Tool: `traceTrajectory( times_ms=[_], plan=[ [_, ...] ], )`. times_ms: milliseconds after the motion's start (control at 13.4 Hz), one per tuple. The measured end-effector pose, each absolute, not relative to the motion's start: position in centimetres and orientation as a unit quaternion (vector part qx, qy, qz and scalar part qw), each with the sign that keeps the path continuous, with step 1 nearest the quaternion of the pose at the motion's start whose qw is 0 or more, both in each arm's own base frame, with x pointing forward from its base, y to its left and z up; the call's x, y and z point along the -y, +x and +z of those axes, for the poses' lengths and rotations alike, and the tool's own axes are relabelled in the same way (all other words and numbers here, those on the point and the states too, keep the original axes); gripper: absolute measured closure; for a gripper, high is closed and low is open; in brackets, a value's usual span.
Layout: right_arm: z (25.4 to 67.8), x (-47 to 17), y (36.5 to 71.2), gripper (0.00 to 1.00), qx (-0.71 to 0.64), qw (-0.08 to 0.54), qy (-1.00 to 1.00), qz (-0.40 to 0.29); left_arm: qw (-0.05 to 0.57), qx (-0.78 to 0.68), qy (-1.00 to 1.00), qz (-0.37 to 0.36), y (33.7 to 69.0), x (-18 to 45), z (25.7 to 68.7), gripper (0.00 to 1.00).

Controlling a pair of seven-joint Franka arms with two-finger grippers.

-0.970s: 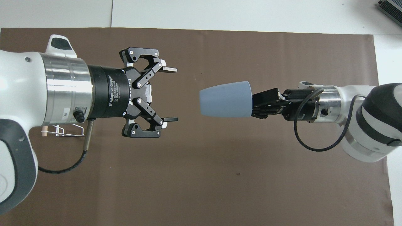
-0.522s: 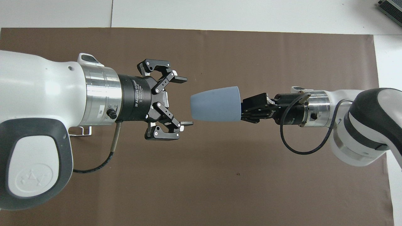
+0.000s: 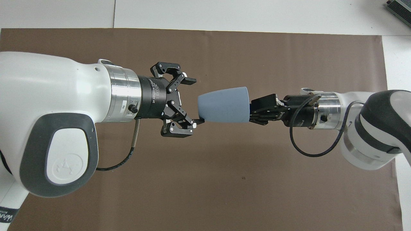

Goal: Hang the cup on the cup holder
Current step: 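Close the left gripper around the cup's open end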

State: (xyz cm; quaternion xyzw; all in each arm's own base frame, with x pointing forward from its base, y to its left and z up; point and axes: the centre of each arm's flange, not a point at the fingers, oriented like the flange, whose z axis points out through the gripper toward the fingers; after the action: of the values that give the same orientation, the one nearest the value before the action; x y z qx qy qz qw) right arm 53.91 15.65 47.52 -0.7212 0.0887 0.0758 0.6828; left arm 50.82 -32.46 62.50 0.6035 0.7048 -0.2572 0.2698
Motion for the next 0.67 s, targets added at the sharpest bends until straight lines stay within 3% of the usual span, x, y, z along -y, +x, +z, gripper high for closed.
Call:
traceTrajectory(
  times_ms=[672],
  plan=[
    [47.7,-15.7,53.7,0.95,-0.085,0.685,-0.72,0.078,0.264,-0.698,0.609,-0.269,48.5,36.4,62.4,0.0]
  ],
)
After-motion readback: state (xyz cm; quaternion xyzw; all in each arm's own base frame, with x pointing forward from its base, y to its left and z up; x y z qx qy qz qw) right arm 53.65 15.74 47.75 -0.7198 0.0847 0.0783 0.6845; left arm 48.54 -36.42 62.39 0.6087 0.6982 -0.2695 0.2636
